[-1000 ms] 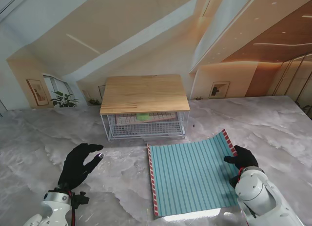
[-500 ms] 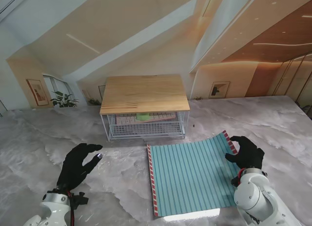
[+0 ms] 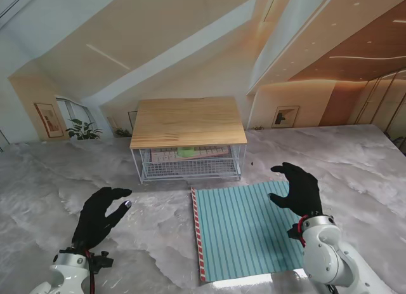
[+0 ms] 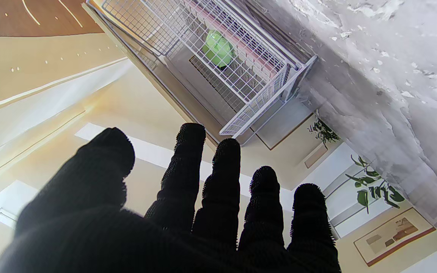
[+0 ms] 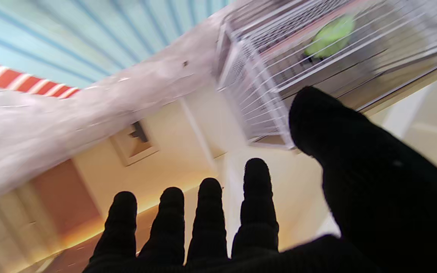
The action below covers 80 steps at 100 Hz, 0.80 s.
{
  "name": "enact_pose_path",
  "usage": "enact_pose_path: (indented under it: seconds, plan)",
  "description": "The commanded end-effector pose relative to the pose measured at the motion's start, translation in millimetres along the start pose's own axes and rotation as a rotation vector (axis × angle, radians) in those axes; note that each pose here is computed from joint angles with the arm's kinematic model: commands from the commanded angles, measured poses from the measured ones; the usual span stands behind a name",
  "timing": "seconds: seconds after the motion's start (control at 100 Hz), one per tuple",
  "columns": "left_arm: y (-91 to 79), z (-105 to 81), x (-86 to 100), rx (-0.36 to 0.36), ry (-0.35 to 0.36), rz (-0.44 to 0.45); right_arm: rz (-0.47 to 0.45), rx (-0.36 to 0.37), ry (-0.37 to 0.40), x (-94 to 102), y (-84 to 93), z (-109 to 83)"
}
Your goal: Unroll the mouse pad and set up the keyboard and mouse from the tabletop organizer
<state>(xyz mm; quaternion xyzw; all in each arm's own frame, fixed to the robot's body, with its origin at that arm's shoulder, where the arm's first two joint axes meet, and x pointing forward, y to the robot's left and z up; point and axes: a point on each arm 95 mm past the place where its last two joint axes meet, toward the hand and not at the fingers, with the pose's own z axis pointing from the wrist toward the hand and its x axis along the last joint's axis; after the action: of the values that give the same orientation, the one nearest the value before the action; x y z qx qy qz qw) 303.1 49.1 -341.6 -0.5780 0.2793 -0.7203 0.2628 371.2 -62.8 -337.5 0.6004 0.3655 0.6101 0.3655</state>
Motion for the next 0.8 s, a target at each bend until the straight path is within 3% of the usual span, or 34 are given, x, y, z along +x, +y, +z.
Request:
enact_pose_path:
  seconds: [0.0, 0.4, 0.79]
  plan:
    - [4.5, -3.6, 0.8, -0.016, -0.003, -0.013, -0.005, 0.029, 0.063, 18.3, -5.0, 0.9]
    - [1.8, -6.2, -0.2, -0.012, 0.0, -0.006, -0.017, 0.098, 0.342, 87.9, -37.0, 14.4]
    - [3.3, -5.0, 1.5, -0.034, 0.004, -0.009, -0.092, 0.16, 0.451, 134.3, -70.5, 46.7]
